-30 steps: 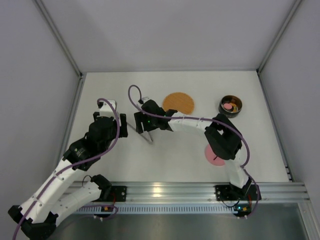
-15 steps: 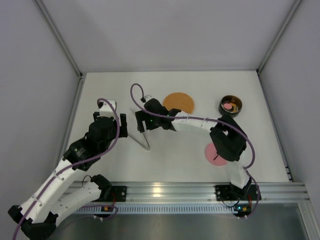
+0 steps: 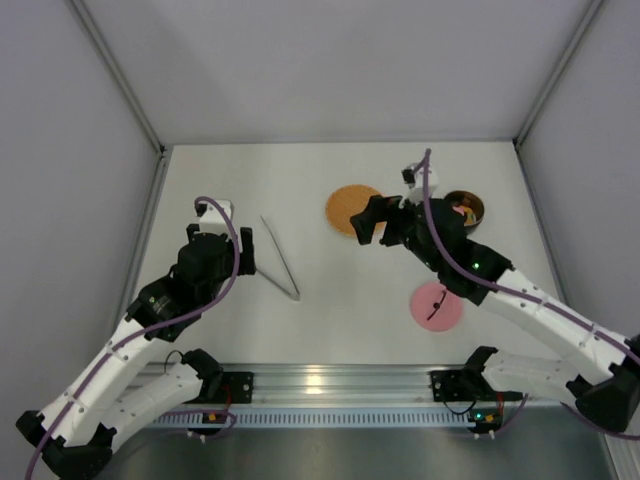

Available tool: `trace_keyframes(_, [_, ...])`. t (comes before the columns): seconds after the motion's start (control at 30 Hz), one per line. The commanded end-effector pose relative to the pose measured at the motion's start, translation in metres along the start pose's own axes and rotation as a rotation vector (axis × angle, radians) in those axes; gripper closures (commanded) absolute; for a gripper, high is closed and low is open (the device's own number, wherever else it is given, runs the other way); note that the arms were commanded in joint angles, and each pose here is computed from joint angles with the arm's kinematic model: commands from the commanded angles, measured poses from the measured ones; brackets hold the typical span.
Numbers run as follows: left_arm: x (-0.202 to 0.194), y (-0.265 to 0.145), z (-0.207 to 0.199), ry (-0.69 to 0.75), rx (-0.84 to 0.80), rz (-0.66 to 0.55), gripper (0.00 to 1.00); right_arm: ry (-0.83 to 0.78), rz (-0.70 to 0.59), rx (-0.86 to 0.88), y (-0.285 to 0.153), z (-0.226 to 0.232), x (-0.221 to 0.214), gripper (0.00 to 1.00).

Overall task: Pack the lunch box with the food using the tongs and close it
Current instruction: Pick up the box lid from the center of the board.

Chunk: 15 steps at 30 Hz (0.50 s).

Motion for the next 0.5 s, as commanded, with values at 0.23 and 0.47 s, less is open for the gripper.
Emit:
trace_keyframes(0.23, [0.001,0.004,-0.005,0.0,-0.019,-0.009,0.24,0.034,-0.088,-0.192,-0.067,-0.058,-0.006,0.04])
trace_keyframes(0.47, [-0.002,0.007,-0.011,0.008,-0.053,0.006,0.24,0.051,-0.123,-0.324,-0.098,-0.088,-0.005,0.02])
Point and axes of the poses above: each gripper's point midway between its finger pads, its own y axis out along the fingers, its own z axis along the line the jaws close on, x = y × z, the point moved 2 cm from there along -y, back along the fingers
